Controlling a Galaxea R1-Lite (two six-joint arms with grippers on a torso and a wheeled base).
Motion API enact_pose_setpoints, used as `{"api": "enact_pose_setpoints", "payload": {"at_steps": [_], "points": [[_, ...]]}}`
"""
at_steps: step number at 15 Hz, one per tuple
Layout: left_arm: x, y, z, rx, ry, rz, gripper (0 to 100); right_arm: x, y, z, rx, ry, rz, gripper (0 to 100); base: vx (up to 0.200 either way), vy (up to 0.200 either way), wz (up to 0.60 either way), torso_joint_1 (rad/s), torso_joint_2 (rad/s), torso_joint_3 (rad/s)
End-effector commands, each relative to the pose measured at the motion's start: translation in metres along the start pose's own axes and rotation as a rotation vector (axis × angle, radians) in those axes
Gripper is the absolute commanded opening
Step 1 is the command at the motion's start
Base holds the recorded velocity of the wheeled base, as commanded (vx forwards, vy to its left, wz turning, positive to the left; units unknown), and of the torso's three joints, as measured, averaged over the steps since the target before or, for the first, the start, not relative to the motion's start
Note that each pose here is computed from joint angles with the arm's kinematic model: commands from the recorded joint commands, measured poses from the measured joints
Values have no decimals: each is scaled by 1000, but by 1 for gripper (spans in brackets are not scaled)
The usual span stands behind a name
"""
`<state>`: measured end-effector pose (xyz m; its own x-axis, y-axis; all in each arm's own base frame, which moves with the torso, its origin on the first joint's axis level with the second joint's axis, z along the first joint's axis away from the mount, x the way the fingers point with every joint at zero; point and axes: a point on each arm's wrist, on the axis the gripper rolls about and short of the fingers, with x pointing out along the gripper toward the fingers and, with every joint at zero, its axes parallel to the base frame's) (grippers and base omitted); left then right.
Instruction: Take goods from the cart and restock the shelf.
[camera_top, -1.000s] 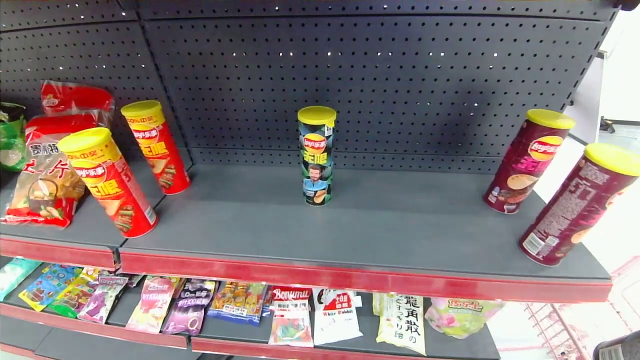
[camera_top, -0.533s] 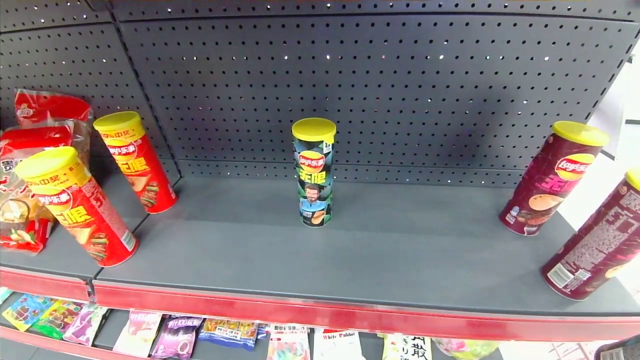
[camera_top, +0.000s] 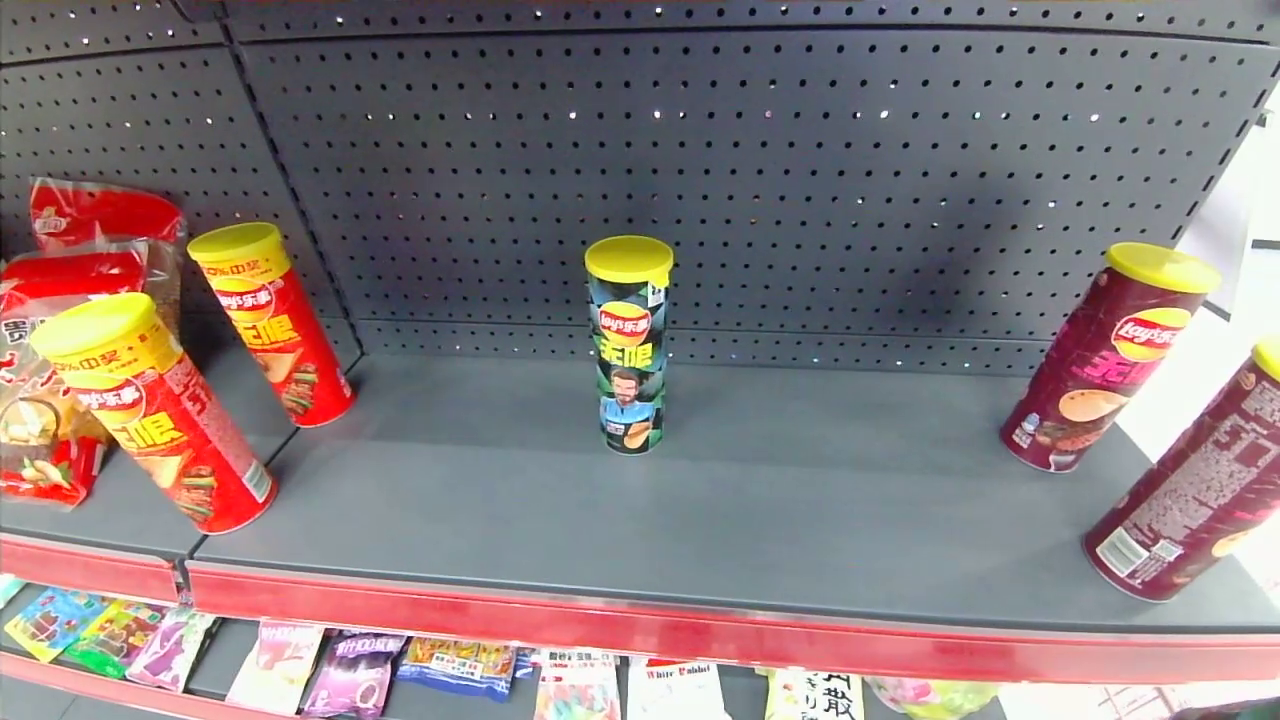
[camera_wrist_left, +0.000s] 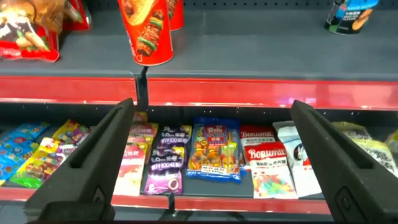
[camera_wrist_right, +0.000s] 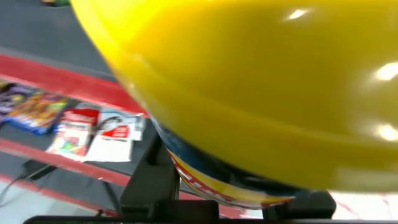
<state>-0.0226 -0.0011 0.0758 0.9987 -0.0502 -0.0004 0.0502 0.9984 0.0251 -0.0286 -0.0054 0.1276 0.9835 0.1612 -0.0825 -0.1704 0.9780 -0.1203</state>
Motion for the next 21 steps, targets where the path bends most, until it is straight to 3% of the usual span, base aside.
{"api": "enact_pose_setpoints", "payload": {"at_steps": [1, 7, 10, 11, 12, 13, 14, 15, 16, 17, 18, 19, 21], "points": [[0, 0, 0, 10, 1, -11, 100, -1, 1, -5, 0, 0, 2, 0, 0, 0, 0, 0, 0, 0], [2, 0, 1, 15, 19, -29, 100, 8, 5, -34, 55, 73, 64, 0, 0, 0, 0, 0, 0, 0], [3, -1, 2, 65, 38, -73, 100, 10, 5, -38, 49, 71, 67, 0, 0, 0, 0, 0, 0, 0], [4, -1, 2, 66, 48, -86, 100, 10, 5, -38, 49, 73, 67, 0, 0, 0, 0, 0, 0, 0], [3, -1, 17, 44, 9, -127, 100, 10, 5, -38, 52, 73, 68, 0, 0, 0, 0, 0, 0, 0], [17, 1, 78, -57, 14, -180, 100, 10, 5, -38, 52, 70, 74, 0, 0, 0, 0, 0, 0, 0], [39, 2, 119, -142, 34, -160, 100, 10, 5, -38, 55, 72, 80, 0, 0, 0, 0, 0, 0, 0], [69, 2, 179, -230, -25, -183, 100, 10, 5, -38, 57, 71, 85, 0, 0, 0, 0, 0, 0, 0], [82, 1, 183, -221, 6, -231, 100, 10, 5, -38, 58, 71, 85, 0, 0, 0, 0, 0, 0, 0], [91, -5, 176, -151, 61, -377, 100, 10, 6, -38, 63, 72, 83, 0, 0, 0, 0, 0, 0, 0], [112, -10, 157, -65, 163, -440, 100, 10, 6, -38, 63, 72, 83, 0, 0, 0, 0, 0, 0, 0], [118, -10, 155, -54, 176, -441, 100, 10, 6, -38, 63, 72, 83, 0, 0, 0, 0, 0, 0, 0], [173, -25, 150, -13, 175, -527, 100, 10, 6, -38, 63, 72, 83, 0, 0, 0, 0, 0, 0, 0]]}}
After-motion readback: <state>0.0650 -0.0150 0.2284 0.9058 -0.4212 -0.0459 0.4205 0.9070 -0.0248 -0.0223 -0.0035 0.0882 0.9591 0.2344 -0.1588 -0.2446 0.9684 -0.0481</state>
